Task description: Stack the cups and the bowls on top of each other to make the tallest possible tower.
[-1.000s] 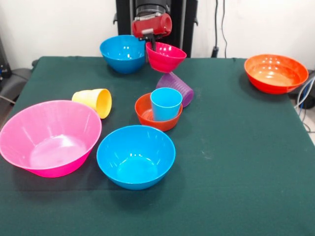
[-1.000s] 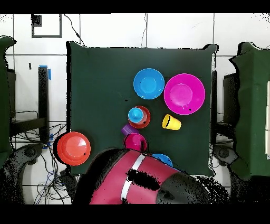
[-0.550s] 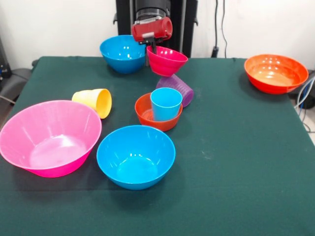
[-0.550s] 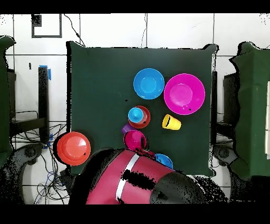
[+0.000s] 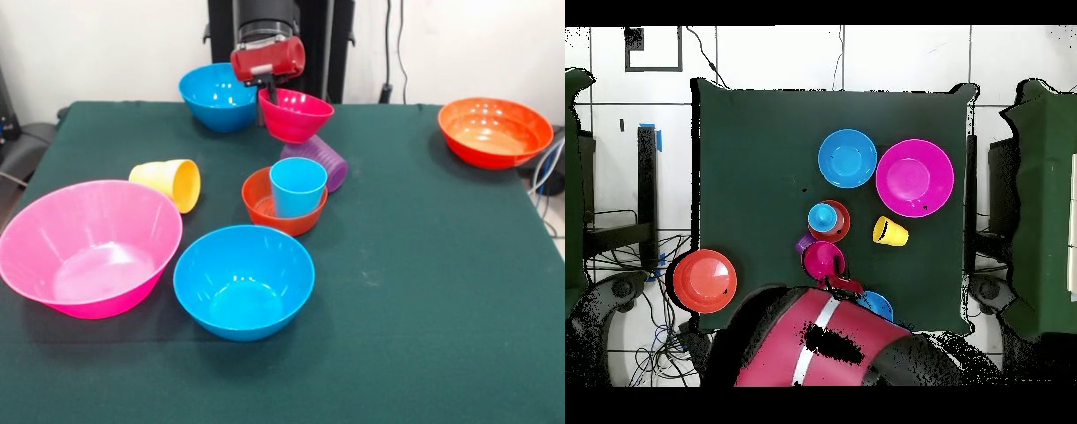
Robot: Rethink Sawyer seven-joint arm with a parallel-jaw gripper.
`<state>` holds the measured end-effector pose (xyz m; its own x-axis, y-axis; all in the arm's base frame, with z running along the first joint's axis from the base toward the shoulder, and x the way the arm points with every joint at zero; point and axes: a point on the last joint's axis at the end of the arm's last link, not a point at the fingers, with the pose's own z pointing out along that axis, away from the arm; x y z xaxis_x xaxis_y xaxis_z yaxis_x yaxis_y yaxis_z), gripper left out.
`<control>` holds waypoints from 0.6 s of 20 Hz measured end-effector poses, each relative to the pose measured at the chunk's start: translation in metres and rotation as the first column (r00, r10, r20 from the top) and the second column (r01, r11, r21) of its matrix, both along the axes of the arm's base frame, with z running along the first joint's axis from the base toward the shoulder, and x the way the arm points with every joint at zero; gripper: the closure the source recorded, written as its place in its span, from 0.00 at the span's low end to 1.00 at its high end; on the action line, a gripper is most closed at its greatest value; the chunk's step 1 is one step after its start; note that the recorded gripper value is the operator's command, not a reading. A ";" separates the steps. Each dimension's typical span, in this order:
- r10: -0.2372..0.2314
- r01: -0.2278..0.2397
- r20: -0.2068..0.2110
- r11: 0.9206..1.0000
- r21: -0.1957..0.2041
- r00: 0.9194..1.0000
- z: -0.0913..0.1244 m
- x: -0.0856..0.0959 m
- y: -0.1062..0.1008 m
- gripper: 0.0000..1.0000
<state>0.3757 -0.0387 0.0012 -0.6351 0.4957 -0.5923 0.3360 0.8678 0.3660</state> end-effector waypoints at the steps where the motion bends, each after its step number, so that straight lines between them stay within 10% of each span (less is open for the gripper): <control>1: 0.006 -0.006 -0.009 1.000 0.004 1.000 0.000 0.000 0.000 1.00; 12: 0.009 0.006 -0.129 0.994 0.111 0.992 -0.007 0.004 -0.014 1.00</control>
<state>0.3797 -0.0526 -0.0059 -0.7033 0.5530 -0.4468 0.3854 0.8247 0.4139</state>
